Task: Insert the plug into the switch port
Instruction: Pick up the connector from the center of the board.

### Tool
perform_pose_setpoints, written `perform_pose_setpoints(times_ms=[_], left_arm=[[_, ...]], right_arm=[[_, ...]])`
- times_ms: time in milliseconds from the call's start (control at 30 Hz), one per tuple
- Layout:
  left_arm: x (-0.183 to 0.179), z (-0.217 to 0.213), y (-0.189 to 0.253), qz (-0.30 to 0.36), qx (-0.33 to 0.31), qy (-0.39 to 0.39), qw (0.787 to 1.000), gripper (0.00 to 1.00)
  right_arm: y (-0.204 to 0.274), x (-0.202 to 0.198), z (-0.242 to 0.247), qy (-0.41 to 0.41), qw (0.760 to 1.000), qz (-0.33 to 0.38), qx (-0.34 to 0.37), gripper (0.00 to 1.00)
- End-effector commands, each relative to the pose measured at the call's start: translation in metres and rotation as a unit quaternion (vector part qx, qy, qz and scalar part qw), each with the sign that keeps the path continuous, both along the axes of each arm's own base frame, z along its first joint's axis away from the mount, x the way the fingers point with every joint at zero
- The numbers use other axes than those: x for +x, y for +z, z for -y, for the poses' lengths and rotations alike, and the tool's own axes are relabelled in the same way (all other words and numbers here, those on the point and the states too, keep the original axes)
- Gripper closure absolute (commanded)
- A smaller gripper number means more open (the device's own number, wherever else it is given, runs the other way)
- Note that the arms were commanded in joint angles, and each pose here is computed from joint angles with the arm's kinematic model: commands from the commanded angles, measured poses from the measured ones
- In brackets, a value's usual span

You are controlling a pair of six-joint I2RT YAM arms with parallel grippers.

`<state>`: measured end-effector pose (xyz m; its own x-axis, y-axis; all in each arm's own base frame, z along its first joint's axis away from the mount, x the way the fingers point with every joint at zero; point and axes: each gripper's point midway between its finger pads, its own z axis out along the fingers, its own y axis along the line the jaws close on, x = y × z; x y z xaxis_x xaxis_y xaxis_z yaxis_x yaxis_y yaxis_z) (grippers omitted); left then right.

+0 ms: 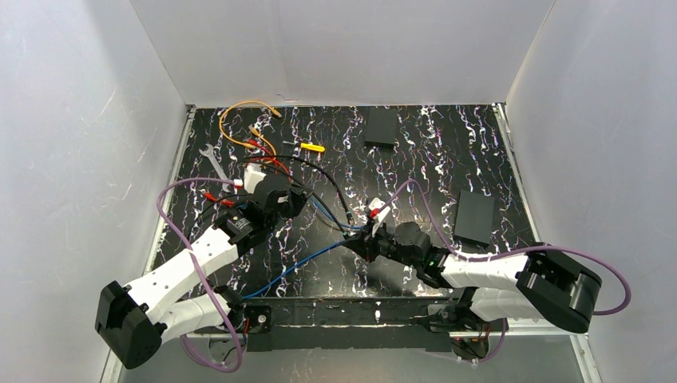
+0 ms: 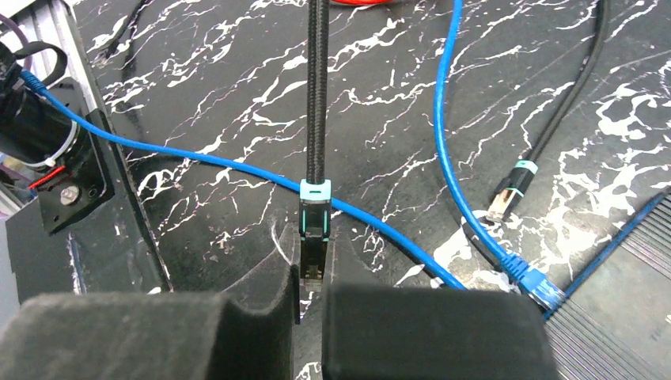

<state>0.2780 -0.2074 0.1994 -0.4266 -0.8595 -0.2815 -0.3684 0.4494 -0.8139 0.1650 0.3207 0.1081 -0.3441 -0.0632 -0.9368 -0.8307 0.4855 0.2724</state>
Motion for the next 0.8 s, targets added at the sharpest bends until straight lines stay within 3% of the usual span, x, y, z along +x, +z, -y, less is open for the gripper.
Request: perform_pose_setpoints(times_ms=[0, 100, 167, 333, 500, 600, 767], left_arm=[[-0.002, -0.012, 0.003, 0.016, 0.054, -0.011, 0.998, 0.83], [-0.006, -0.016, 0.006, 0.03, 0.134, -0.06, 0.989, 0.64], [-0.009, -0.019, 0.007, 0.036, 0.201, -0.11, 0.973, 0.58], [-0.022, -0.013, 0.017, 0.097, 0.321, -0.27, 0.903, 0.49], [-0.05, -0.005, 0.033, 0.169, 0.361, -0.406, 0.822, 0.43], [-0.074, 0.009, 0.04, 0.218, 0.351, -0.497, 0.763, 0.37], [-0.107, 0.022, 0.051, 0.27, 0.318, -0.593, 0.689, 0.35]], right_arm=[[0.015, 0.013, 0.008, -0.036, 0.999, 0.032, -0.001, 0.99], [0.014, 0.014, 0.014, -0.036, 0.998, 0.041, -0.026, 0.99], [0.011, 0.013, 0.014, -0.027, 0.998, 0.041, -0.05, 0.99], [0.01, 0.005, 0.009, 0.011, 0.997, 0.042, -0.071, 0.99], [0.008, -0.001, 0.005, 0.039, 0.994, 0.039, -0.093, 0.99], [0.008, -0.009, 0.002, 0.067, 0.993, 0.037, -0.094, 0.99], [0.007, -0.021, 0.0, 0.11, 0.988, 0.035, -0.104, 0.99]])
